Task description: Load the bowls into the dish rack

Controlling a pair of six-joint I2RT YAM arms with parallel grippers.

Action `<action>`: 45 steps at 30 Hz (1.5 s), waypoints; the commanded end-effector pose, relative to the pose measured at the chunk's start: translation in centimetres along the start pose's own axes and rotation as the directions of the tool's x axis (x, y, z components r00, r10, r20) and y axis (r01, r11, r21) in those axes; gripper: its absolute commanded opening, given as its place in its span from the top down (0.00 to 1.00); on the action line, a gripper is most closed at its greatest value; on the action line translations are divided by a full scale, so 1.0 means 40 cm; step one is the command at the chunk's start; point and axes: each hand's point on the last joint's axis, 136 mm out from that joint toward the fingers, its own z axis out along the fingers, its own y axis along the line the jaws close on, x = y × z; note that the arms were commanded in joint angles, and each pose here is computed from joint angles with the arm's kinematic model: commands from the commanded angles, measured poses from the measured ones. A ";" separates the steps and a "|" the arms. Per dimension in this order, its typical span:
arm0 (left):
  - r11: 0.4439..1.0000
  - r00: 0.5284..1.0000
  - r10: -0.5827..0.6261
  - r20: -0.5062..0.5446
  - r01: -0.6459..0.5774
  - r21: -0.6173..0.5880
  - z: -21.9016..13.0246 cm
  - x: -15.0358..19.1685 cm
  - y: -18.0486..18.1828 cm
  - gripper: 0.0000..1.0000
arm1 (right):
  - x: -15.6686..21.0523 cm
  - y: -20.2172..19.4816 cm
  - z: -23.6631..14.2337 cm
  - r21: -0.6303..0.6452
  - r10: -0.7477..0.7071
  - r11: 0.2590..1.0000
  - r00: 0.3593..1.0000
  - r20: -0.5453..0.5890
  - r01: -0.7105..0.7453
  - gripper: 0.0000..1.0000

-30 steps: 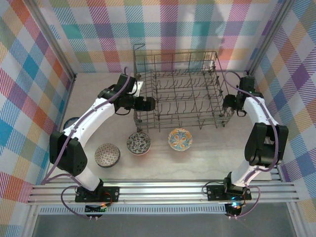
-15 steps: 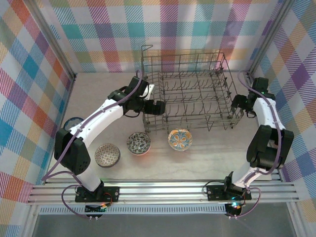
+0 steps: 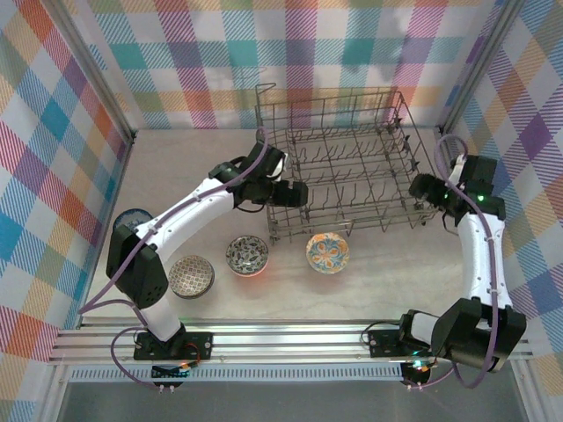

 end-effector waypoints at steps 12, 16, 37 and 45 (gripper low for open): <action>0.998 0.996 0.055 0.068 -0.057 0.030 -0.013 -0.040 -0.088 0.03 | 0.105 0.030 0.045 -0.080 0.052 0.995 0.989 -0.136 -0.064 0.05; 0.998 0.992 0.059 0.116 -0.060 0.001 -0.059 -0.090 -0.066 0.02 | 0.111 0.009 0.056 -0.034 0.047 0.998 0.989 -0.140 -0.052 0.04; 0.988 0.991 0.011 0.132 0.010 -0.155 0.007 -0.340 0.177 0.06 | 0.070 -0.012 0.084 0.024 0.088 0.996 0.990 -0.108 -0.086 0.02; 0.996 0.995 0.000 0.101 0.009 -0.089 0.051 -0.350 0.190 0.15 | 0.041 -0.026 0.116 0.053 0.085 0.995 0.992 -0.092 -0.081 0.00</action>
